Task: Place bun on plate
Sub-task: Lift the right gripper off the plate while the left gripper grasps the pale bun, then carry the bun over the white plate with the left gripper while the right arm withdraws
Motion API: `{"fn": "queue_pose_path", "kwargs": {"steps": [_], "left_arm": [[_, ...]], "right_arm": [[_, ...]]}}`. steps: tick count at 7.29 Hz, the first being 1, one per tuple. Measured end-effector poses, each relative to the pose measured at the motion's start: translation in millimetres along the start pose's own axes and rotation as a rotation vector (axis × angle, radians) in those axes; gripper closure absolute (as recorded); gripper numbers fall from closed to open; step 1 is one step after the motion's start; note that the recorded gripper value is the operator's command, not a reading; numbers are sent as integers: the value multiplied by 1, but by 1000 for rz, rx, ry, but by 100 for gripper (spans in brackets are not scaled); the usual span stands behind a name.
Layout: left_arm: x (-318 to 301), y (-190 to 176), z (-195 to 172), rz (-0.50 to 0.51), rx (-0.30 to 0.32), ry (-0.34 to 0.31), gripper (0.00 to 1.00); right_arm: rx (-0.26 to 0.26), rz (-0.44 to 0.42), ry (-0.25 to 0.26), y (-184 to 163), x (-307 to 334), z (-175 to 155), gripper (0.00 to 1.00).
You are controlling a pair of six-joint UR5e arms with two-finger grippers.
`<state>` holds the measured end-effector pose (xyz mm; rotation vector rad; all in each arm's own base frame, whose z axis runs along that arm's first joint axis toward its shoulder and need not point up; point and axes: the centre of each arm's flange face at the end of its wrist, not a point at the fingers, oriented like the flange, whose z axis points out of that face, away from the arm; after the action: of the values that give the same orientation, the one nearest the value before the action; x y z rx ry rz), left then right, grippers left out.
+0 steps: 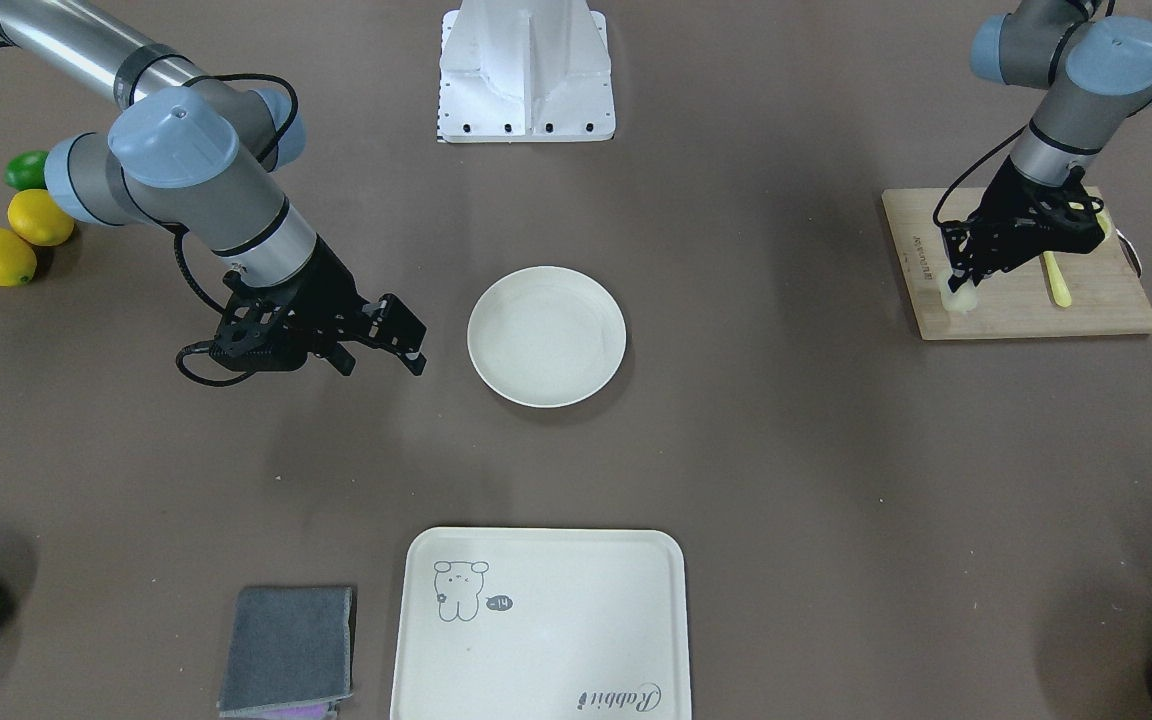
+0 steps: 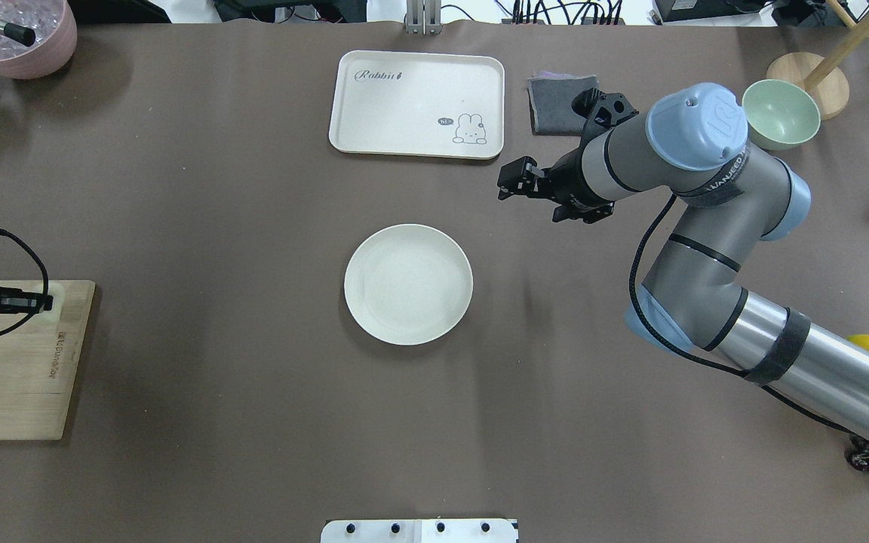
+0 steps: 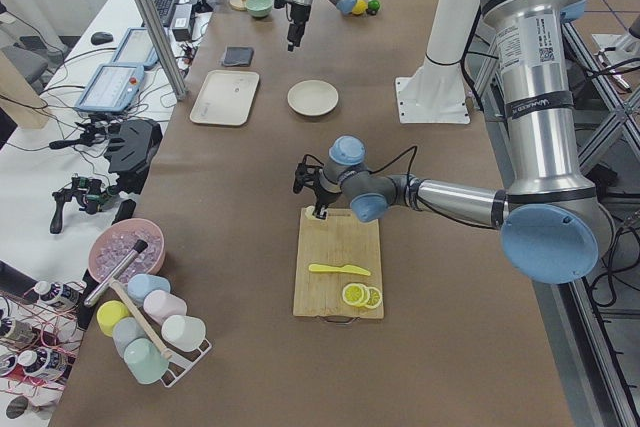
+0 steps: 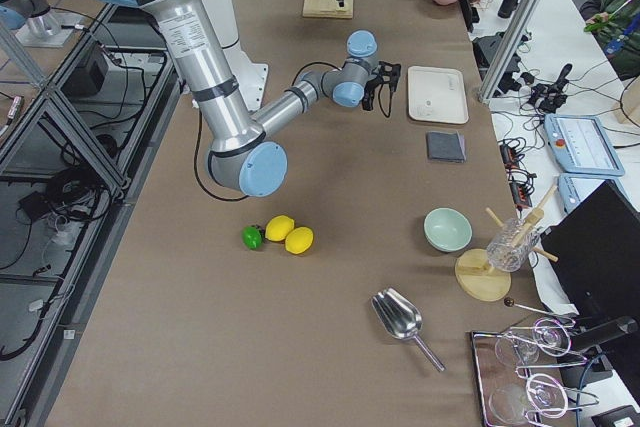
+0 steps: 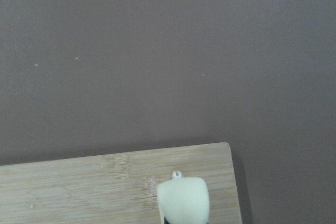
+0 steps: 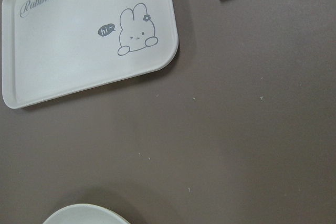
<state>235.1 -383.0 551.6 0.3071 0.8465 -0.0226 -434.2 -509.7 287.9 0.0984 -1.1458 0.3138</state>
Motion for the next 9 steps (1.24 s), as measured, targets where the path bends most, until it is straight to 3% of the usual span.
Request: {"fn": "queue_pose_path", "kwargs": {"steps": [3,6,7,9], "left_arm": [[39,-57,-18,-36,7,39,77],[185,-162,-41,-70,-1,25,76],[239,-176,-50,-92,-14,31,76],[339,-157,-39,-107,-12,51,76]], "right_arm": [[-7,3,1,-1,4,-2,0],[-34,-3,30,-33,48,-23,0],[-41,-27,57,-52,74,-34,0],[-51,-77,119,-90,122,-61,0]]}}
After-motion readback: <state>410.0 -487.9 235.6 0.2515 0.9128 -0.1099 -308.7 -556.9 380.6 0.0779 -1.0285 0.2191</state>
